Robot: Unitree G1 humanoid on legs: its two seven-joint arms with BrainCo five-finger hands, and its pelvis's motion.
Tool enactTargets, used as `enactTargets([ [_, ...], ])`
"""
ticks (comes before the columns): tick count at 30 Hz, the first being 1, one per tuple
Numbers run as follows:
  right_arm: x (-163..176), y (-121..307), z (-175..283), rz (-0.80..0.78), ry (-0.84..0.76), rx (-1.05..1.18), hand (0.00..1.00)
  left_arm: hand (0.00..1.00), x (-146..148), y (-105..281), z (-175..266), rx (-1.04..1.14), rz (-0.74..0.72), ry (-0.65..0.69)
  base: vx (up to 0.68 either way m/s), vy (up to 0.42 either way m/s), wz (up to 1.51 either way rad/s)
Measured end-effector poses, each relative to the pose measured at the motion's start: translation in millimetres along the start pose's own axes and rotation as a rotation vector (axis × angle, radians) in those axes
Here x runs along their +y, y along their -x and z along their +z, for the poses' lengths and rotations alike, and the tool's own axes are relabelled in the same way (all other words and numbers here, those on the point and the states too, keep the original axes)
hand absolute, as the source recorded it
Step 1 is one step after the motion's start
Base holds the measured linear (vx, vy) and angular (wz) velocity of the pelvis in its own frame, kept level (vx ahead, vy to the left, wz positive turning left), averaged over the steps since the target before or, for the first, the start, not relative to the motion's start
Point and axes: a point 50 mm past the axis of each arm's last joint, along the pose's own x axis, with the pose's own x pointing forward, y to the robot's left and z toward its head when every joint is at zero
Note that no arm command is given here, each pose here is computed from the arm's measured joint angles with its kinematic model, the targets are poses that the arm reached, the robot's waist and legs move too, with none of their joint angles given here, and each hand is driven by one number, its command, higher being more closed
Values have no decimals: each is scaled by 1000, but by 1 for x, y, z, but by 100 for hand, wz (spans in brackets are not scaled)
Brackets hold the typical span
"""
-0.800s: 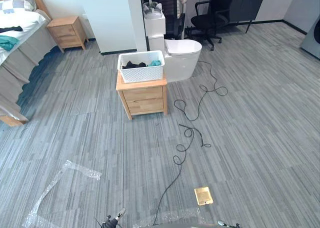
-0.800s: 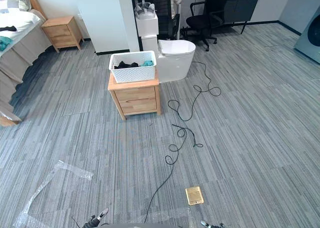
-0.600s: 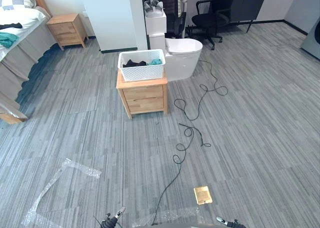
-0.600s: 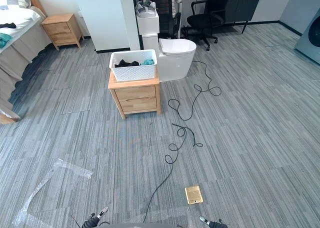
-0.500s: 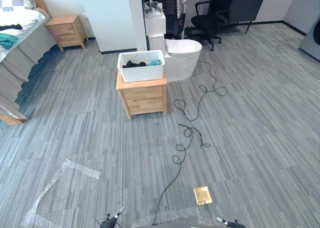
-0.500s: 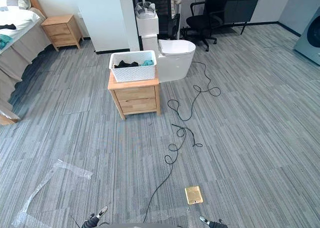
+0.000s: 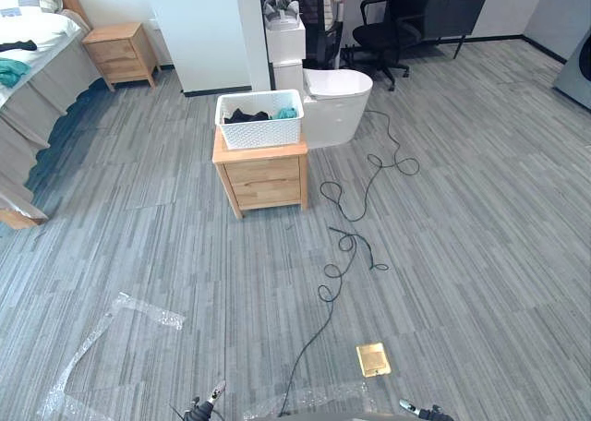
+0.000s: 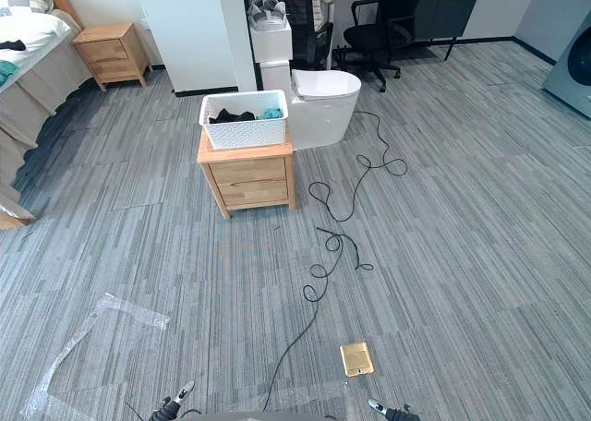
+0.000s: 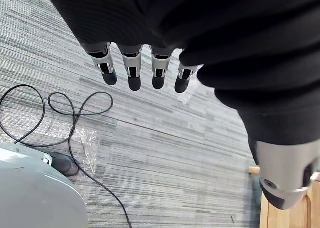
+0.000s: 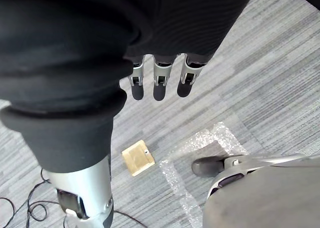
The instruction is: Pick up the laundry basket with both hands and put the clothes into the washing machine.
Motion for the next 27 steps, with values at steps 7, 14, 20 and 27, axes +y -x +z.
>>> enactTargets([
  [7,1,0,0,2,-5,1,0,0,0,0,0,0,1,4,-13,-1,5],
  [14,4,-1,9,11,-10,-26,0,0,0,-3,10,-25,6,44,-50,-14,32],
  [20,6,-3,20,21,45,-43,0,0,3,-1,5,-6,17,63,99,49,1],
  [27,19,-1,14,53,35,-17,0,0,14,1,-6,23,47,77,405,209,-20],
])
